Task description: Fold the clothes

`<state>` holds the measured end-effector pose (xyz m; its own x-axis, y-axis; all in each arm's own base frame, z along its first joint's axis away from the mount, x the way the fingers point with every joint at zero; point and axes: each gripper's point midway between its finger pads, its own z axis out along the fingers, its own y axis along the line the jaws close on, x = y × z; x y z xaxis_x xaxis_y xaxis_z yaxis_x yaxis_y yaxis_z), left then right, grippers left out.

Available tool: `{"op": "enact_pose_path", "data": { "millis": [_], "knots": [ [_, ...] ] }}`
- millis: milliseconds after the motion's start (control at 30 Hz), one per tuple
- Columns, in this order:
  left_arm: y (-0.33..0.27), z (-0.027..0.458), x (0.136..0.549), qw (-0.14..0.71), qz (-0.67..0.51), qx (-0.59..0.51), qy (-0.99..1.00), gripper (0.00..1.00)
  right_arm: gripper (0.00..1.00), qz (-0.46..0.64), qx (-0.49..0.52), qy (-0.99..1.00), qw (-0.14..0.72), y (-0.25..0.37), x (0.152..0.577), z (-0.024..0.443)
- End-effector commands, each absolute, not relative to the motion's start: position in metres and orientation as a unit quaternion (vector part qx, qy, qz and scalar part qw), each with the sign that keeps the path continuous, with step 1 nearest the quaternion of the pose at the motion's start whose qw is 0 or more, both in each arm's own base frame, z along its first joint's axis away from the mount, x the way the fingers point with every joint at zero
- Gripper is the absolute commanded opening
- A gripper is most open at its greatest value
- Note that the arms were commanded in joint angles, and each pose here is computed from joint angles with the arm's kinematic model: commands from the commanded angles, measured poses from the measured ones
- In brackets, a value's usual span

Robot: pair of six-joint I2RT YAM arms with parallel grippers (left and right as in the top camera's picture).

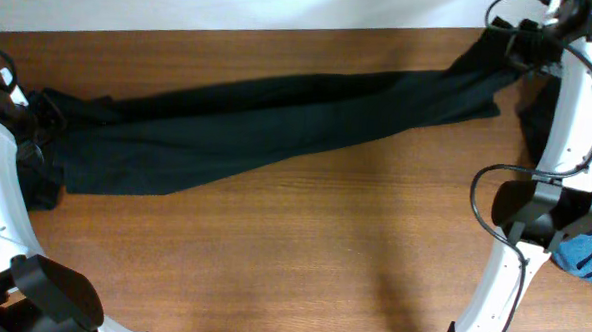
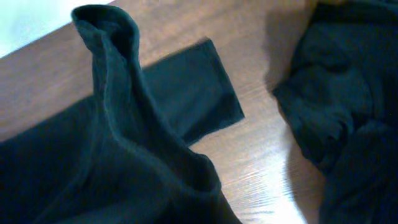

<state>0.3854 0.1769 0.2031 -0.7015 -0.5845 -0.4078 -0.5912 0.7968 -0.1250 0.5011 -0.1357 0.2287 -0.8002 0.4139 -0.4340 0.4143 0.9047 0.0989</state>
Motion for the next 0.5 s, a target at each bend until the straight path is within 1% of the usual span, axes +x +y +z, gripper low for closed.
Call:
{"op": "enact_pose_path", "data": {
  "millis": [0, 100, 233, 467],
  "knots": [
    [0.19, 0.217, 0.389, 0.241, 0.028, -0.329, 0.913, 0.01, 0.04, -0.02, 0.276, 0.933, 0.231, -0.155, 0.495, 0.231],
    [0.192, 0.211, 0.393, 0.238, 0.028, -0.329, 0.913, 0.01, 0.04, -0.02, 0.286, 0.934, 0.211, -0.159, 0.495, 0.214],
    [0.195, 0.191, 0.398, 0.217, 0.028, -0.331, 0.918, 0.0, 0.04, -0.034, 0.307, 0.933, 0.187, -0.174, 0.494, 0.189],
    [0.199, 0.166, 0.404, 0.194, 0.025, -0.334, 0.922, 0.01, 0.04, -0.046, 0.357, 0.919, 0.159, -0.211, 0.483, 0.162]
  ]
}}
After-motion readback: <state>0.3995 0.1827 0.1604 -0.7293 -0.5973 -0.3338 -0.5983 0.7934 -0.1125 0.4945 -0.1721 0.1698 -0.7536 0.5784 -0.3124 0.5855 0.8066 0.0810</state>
